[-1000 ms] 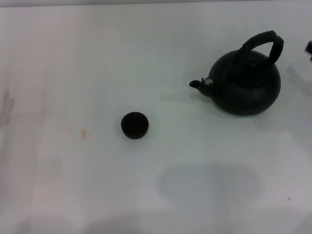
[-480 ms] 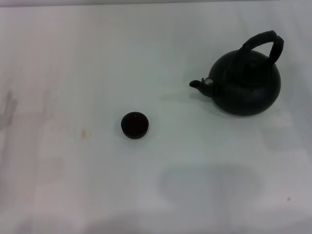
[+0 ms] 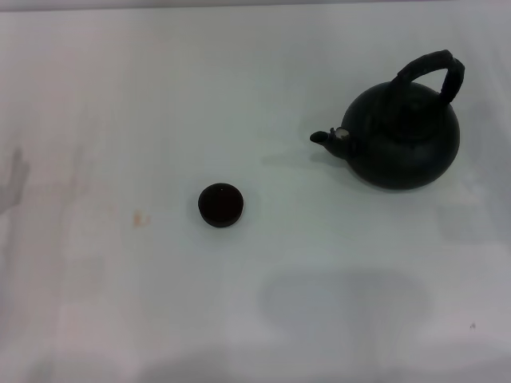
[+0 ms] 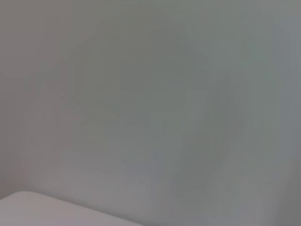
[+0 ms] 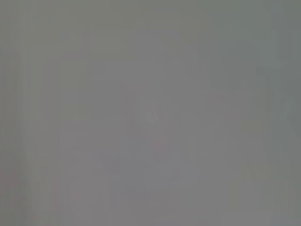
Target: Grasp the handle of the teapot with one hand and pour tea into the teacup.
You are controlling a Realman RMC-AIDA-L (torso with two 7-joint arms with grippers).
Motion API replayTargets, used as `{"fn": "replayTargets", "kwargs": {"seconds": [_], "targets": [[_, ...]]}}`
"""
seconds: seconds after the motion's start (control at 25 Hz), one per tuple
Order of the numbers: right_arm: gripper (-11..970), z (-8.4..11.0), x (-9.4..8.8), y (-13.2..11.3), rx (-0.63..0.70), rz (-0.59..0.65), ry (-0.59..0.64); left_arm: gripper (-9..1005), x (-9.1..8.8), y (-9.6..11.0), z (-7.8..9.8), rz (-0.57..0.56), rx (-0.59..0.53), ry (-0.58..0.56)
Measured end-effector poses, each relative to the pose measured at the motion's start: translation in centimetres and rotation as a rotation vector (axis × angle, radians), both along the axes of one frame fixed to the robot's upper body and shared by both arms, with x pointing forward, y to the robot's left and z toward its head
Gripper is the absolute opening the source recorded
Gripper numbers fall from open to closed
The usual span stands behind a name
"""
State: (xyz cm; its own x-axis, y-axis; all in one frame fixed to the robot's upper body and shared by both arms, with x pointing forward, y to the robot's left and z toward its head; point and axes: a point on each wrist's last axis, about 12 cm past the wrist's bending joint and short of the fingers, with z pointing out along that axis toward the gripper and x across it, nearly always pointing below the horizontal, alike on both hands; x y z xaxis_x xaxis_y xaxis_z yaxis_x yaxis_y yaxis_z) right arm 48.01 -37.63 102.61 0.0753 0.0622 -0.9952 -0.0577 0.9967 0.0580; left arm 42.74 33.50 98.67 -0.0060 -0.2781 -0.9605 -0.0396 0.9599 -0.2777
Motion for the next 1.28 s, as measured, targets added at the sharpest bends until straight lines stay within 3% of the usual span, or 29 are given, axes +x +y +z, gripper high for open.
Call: {"fn": "replayTargets", "kwargs": {"seconds": [1.28], "targets": [[825,0.2,1.3,0.4,-0.001,0.004,0.010,862,0.3,-0.5,0.2,-0.027,0.007,-0.014]]}}
